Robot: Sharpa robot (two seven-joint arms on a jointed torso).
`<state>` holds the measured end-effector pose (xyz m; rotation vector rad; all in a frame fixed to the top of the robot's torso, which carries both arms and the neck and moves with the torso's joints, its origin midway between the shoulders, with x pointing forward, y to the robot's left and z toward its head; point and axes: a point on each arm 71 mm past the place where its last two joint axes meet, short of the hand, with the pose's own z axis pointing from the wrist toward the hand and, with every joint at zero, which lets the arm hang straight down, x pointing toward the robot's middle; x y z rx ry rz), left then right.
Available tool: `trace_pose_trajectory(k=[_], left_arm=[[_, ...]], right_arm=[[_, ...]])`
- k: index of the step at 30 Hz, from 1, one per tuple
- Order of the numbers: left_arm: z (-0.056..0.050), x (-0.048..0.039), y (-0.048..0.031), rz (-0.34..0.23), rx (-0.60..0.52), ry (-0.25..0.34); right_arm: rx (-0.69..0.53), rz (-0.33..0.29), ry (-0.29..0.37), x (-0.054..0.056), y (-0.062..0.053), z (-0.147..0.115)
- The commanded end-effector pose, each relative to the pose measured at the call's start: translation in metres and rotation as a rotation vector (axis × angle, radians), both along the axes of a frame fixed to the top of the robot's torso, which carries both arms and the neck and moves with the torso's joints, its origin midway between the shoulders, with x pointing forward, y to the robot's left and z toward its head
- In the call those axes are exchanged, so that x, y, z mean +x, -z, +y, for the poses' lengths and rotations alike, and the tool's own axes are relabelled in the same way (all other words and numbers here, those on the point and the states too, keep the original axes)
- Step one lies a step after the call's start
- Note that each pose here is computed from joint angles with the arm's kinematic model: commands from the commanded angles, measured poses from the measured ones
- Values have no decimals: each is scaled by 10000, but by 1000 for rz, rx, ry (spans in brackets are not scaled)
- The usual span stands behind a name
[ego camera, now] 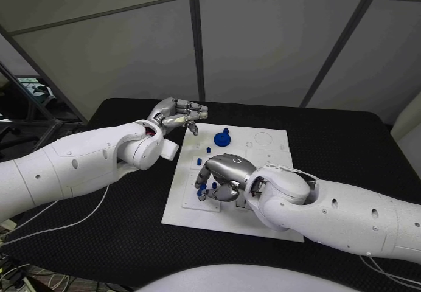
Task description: Assemble the parts on the task board
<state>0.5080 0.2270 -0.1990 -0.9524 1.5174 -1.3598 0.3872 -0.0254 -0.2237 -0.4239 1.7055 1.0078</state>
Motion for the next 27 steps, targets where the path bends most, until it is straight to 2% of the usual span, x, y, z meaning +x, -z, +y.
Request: trace_pose_trajectory(k=[1, 17, 27], left_arm=[[-22, 2, -13, -3, -9, 14], [-41, 5, -9, 0, -10, 19], [-22, 4, -9, 1, -8, 16]], right_arm=[[-13, 7, -24, -4, 35, 24], [-67, 7, -31, 33, 142, 57], [-94, -1, -28, 37, 159, 37]])
